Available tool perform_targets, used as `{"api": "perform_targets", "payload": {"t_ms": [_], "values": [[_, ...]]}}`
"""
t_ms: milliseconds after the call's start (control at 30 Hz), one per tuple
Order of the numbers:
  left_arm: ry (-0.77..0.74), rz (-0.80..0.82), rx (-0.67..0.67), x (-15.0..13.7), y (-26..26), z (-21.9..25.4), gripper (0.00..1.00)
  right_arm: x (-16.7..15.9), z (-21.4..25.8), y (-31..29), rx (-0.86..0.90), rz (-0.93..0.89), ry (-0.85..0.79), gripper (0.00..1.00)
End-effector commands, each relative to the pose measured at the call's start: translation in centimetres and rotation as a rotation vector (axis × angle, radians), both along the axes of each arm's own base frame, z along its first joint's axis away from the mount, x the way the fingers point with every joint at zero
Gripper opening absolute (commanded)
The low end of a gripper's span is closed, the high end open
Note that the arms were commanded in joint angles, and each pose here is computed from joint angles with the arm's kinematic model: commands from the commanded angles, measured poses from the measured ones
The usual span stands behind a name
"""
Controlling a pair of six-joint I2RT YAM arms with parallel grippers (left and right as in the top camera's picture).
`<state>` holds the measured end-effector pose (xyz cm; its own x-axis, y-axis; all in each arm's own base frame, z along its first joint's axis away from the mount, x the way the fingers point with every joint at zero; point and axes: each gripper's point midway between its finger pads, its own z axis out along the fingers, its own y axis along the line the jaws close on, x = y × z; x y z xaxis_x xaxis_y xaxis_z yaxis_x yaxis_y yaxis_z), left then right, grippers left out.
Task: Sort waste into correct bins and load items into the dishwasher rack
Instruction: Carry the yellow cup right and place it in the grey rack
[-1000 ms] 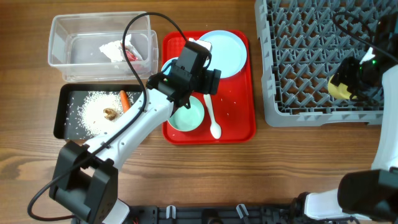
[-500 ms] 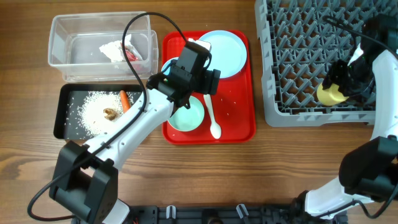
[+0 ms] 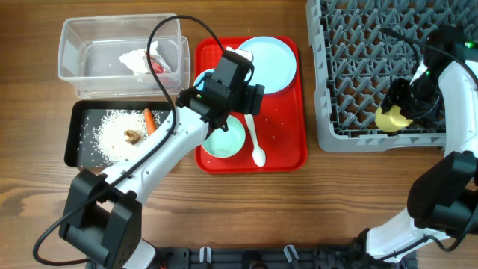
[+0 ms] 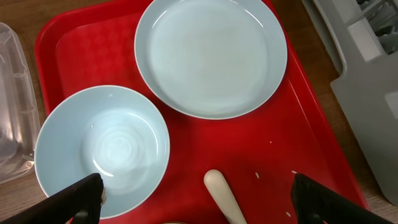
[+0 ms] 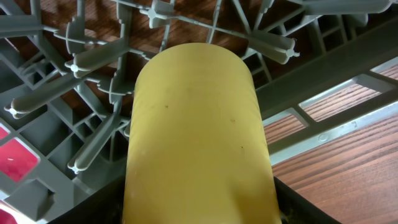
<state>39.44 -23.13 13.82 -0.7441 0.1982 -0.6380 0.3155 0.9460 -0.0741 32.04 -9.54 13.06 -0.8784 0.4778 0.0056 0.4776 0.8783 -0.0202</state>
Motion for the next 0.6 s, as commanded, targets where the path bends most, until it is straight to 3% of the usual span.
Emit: {"api": "perform_targets", "payload": {"t_ms": [0, 200, 567], "values": [[-0.018, 0.006, 0.007, 0.3, 0.3, 0.7, 0.95, -0.1, -0.6, 0.3, 0.021, 0.007, 0.012, 0.74], [-0.012, 0.006, 0.012, 0.1, 0.4, 0.6, 0.96, 0.2, -0.6, 0.2, 0.019, 0.007, -0.001, 0.92], [-0.012, 0.006, 0.012, 0.1, 0.4, 0.6, 0.96, 3.2, 2.0, 1.7, 0.112, 0.049, -0.152, 0.95]]}}
